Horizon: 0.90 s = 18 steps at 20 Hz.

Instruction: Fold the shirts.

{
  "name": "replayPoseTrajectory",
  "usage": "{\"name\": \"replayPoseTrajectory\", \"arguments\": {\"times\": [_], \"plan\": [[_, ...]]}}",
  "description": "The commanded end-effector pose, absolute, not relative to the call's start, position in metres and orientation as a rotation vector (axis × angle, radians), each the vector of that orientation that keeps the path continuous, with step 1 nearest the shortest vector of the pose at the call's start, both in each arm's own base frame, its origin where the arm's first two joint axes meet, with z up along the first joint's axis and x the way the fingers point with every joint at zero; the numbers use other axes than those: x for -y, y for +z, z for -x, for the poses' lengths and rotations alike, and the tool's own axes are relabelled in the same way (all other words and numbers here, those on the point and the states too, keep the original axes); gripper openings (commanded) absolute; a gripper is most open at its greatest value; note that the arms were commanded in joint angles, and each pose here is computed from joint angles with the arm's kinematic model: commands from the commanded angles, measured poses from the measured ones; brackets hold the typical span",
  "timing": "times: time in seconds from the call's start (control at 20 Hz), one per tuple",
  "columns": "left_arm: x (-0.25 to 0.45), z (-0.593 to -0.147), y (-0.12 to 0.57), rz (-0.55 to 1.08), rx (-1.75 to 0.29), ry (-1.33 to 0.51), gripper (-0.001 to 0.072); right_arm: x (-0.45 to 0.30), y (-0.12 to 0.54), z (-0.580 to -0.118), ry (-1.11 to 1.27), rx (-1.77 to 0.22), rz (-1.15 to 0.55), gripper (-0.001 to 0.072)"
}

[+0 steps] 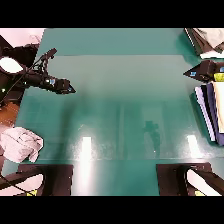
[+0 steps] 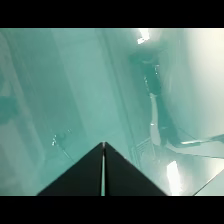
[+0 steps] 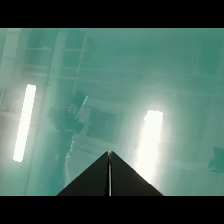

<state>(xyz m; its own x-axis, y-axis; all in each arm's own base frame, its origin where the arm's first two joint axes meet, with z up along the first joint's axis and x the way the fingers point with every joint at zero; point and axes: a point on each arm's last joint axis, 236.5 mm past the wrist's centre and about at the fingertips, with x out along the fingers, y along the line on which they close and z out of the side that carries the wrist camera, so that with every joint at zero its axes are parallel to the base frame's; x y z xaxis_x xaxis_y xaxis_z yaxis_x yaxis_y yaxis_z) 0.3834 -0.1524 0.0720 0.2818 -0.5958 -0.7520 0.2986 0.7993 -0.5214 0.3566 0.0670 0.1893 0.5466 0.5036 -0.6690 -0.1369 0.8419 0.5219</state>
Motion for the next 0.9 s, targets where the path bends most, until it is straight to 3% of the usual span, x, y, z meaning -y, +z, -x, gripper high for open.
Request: {"name": "replayPoseTrajectory", "arguments": {"times": [0.0,0.5,0.85], "plan": [[0.152,-0.384,0.073,0.302,-1.135,-0.611,0.0023,-0.068,0.189,-0.356,0.396,-0.921,-0.440,0.0020],[0.152,-0.384,0.073,0.303,-1.135,-0.611,0.0023,-0.070,0.186,-0.350,0.408,-0.950,-0.438,0.0020],[0.157,-0.413,0.090,0.375,-1.004,-0.581,0.0023,-0.075,0.180,-0.336,0.435,-1.011,-0.432,0.0020]]}}
